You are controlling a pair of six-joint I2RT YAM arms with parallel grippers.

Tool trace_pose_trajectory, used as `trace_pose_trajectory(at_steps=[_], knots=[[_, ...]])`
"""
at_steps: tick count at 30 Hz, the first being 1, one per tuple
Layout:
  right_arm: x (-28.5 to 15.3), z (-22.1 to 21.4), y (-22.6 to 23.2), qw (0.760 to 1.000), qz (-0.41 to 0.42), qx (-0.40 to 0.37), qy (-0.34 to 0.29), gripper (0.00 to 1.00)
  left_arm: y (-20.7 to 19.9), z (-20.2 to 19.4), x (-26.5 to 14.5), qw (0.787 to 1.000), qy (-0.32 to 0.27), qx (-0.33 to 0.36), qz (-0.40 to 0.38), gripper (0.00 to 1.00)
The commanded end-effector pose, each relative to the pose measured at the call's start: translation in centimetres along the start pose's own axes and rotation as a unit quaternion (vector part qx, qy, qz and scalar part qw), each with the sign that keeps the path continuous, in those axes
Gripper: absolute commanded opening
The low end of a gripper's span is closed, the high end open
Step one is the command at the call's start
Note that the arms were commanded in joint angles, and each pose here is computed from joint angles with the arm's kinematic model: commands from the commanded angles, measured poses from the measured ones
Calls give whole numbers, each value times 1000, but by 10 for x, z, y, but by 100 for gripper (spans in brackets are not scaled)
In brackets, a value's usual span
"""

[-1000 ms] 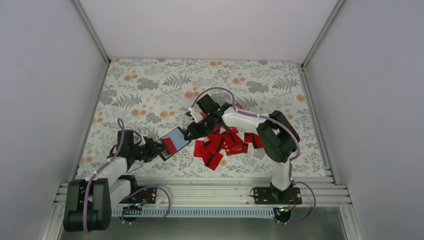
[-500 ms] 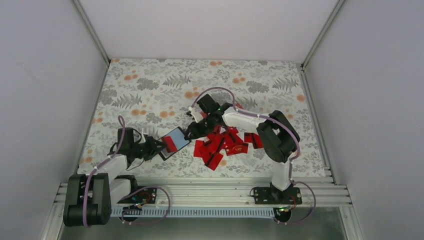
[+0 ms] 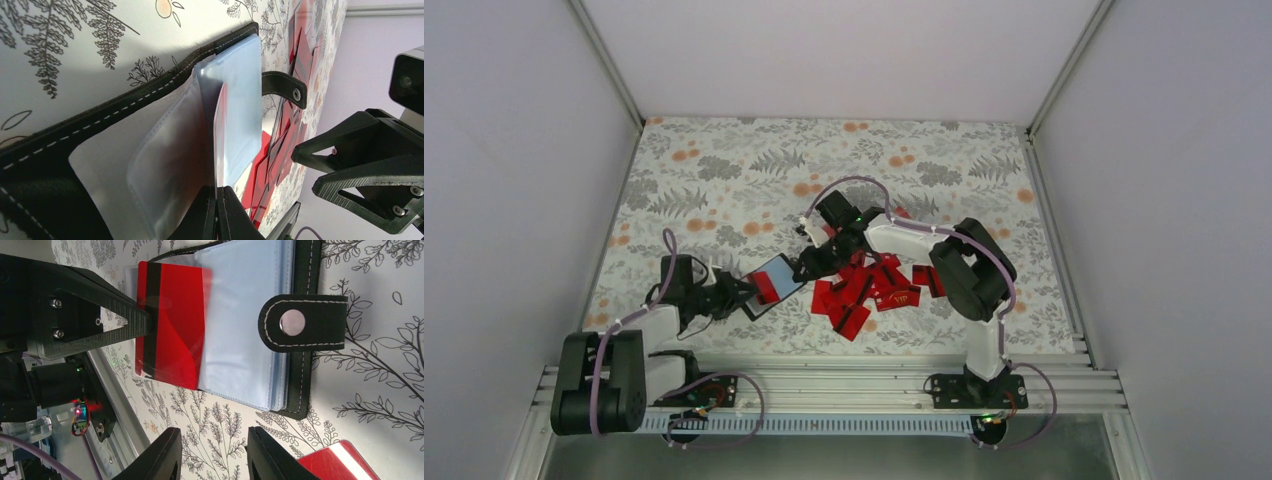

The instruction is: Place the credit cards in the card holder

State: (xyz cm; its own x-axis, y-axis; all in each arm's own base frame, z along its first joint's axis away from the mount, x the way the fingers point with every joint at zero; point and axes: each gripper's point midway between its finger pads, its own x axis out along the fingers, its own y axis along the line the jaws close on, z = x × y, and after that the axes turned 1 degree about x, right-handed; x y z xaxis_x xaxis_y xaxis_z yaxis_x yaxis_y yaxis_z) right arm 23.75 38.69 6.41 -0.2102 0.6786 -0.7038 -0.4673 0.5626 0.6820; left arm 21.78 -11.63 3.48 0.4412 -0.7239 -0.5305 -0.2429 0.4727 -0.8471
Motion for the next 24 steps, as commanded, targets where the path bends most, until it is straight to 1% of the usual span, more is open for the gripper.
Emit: trace_pose_trajectory(at_steps=[1,13,24], knots=[[3,-2,-6,1000,0,-4,7,34,-8,11,0,1000,-12,22,-10,2],[16,-14,-22,999,-8,5,34,33,-11,20,2,999,-21,30,-11,2],[22,-5,-28,999,-20,-2,30,32,-4,22,7,999,-22,31,-5,2]])
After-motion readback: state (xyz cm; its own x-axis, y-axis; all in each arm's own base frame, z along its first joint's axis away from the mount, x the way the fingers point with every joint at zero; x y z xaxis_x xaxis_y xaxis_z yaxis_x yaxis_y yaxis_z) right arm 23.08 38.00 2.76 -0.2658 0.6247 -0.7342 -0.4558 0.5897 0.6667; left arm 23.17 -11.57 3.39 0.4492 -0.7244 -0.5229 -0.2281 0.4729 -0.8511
